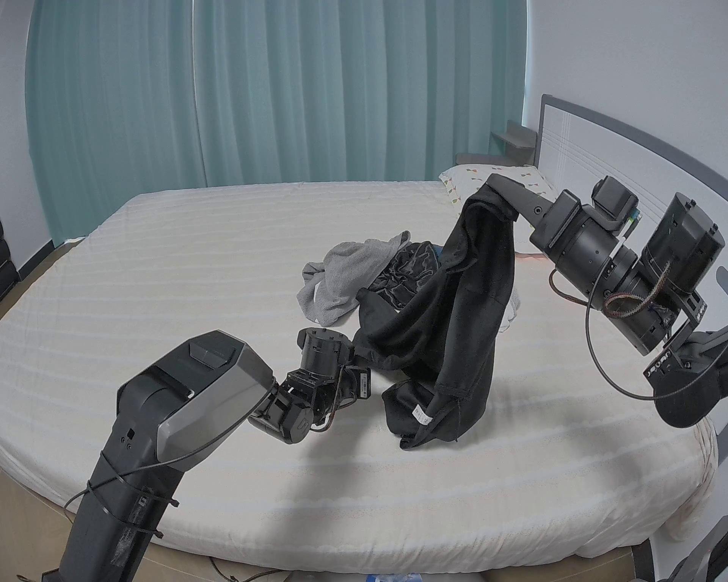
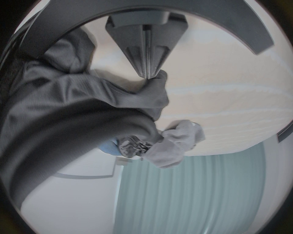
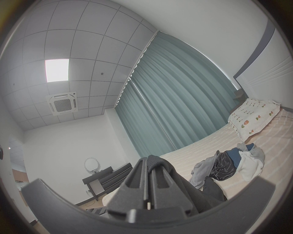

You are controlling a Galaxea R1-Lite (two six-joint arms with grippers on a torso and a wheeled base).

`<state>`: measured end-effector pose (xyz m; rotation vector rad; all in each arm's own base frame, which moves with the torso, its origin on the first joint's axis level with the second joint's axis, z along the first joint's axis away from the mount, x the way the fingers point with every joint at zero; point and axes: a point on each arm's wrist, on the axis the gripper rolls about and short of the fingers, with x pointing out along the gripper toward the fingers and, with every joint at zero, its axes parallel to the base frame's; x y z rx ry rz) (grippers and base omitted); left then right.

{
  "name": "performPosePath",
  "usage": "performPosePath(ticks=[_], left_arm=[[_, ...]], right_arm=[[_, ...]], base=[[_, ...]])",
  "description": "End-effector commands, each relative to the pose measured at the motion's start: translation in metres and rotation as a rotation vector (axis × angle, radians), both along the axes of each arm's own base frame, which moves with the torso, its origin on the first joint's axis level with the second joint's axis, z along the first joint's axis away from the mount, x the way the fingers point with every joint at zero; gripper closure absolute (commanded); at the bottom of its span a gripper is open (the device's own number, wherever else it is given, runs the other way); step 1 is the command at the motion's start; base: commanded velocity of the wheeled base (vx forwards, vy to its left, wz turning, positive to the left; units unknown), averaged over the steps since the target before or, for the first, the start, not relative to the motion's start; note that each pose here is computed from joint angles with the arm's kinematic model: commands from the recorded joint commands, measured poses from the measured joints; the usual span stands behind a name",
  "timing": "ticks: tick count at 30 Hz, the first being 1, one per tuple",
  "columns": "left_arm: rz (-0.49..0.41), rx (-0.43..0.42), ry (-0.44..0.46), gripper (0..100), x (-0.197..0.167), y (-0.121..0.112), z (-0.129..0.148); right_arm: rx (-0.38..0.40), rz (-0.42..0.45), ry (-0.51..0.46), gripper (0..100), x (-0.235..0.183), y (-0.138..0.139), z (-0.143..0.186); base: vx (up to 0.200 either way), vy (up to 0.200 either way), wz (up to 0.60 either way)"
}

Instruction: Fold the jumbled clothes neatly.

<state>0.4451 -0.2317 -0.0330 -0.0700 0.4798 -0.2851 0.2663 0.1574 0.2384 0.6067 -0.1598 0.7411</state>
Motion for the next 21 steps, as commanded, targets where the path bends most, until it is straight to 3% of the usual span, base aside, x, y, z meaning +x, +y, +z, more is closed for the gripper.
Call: performPosePath(ticks=[1, 2, 6, 12, 17, 21], left_arm=[[0.054, -0.059, -0.02, 100, 0.001, 0.0, 0.018], [0.083, -0.118, -0.014, 100, -0.002, 0.004, 0.035], [0.115, -0.192, 0.016, 100, -0.02, 0.017, 0.063], [0.055, -0.276, 0.075, 100, -0.055, 0.039, 0.102], [0.061, -0.288, 0.081, 100, -0.082, 0.055, 0.125], [0.056, -0.272, 0.104, 100, -0.089, 0.059, 0.121]], right_arm=[[-0.01, 0.001, 0.017, 100, 0.0, 0.0, -0.005], [-0.014, 0.0, 0.027, 100, 0.002, 0.001, -0.009], [-0.03, -0.03, 0.057, 100, 0.011, -0.004, -0.019], [0.016, -0.061, 0.114, 100, 0.024, -0.016, -0.026], [0.012, -0.089, 0.148, 100, 0.036, -0.022, -0.038], [0.021, -0.091, 0.135, 100, 0.04, -0.021, -0.04]], base=[[0.0, 0.0, 0.0], [0.0, 0.0, 0.0], [0.0, 0.0, 0.0], [0.0, 0.0, 0.0], [0.0, 0.0, 0.0], [0.0, 0.0, 0.0]])
